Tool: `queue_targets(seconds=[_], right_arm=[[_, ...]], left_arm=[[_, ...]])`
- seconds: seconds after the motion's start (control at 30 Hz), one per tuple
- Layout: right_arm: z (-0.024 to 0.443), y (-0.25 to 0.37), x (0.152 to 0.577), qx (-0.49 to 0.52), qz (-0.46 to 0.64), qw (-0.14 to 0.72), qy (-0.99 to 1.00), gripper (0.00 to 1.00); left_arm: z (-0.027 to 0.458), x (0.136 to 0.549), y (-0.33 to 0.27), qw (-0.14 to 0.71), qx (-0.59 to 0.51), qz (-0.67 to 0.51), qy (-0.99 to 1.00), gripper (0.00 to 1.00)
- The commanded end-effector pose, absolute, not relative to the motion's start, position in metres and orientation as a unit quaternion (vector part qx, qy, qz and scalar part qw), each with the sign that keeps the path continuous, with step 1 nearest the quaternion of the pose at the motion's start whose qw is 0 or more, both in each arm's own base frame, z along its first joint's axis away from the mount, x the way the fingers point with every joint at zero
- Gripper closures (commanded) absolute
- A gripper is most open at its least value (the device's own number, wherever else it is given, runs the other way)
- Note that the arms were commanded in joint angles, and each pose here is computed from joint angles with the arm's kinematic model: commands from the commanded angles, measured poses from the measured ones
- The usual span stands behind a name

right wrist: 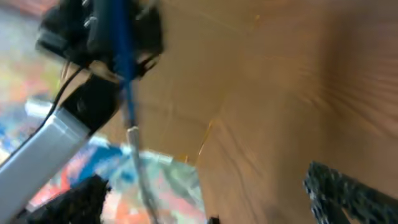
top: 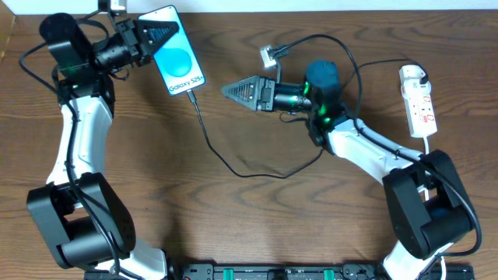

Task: Plug charger to phone and switch on socket
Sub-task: 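Open the right gripper, release the plug and retract right arm rightward, then lower the connected phone toward the table center with the left gripper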

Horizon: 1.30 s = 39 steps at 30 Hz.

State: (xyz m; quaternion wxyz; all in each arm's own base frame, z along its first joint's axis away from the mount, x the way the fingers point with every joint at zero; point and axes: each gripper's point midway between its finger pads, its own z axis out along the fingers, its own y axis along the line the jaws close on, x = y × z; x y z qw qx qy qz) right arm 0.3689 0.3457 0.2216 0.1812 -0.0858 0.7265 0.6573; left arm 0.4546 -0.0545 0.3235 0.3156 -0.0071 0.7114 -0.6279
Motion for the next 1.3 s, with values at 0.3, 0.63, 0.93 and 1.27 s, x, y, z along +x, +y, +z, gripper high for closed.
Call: queue_targets(seconds=[0.3, 0.63, 0.93, 1.27], right_arm=[[0.140, 0.298, 0.375, -0.051, 0.556, 0.133, 0.819, 0.01], [0.096, 0.207, 0.362, 0.027, 0.376, 0.118, 0.919, 0.09], [0.135, 0.134, 0.344, 0.073, 0.195, 0.206, 0.956, 0.07], [0.135, 0.124, 0.333, 0.080, 0.172, 0.197, 0.962, 0.01]], left_arm=[[0.327, 0.446, -0.057, 0.307, 0.018, -0.634, 0.709, 0.93], [0.293, 0.440, -0.084, 0.282, 0.023, -0.639, 0.716, 0.93], [0.252, 0.430, -0.140, 0.225, 0.044, -0.651, 0.724, 0.92], [0.171, 0.437, -0.187, 0.138, 0.016, -0.655, 0.743, 0.93]])
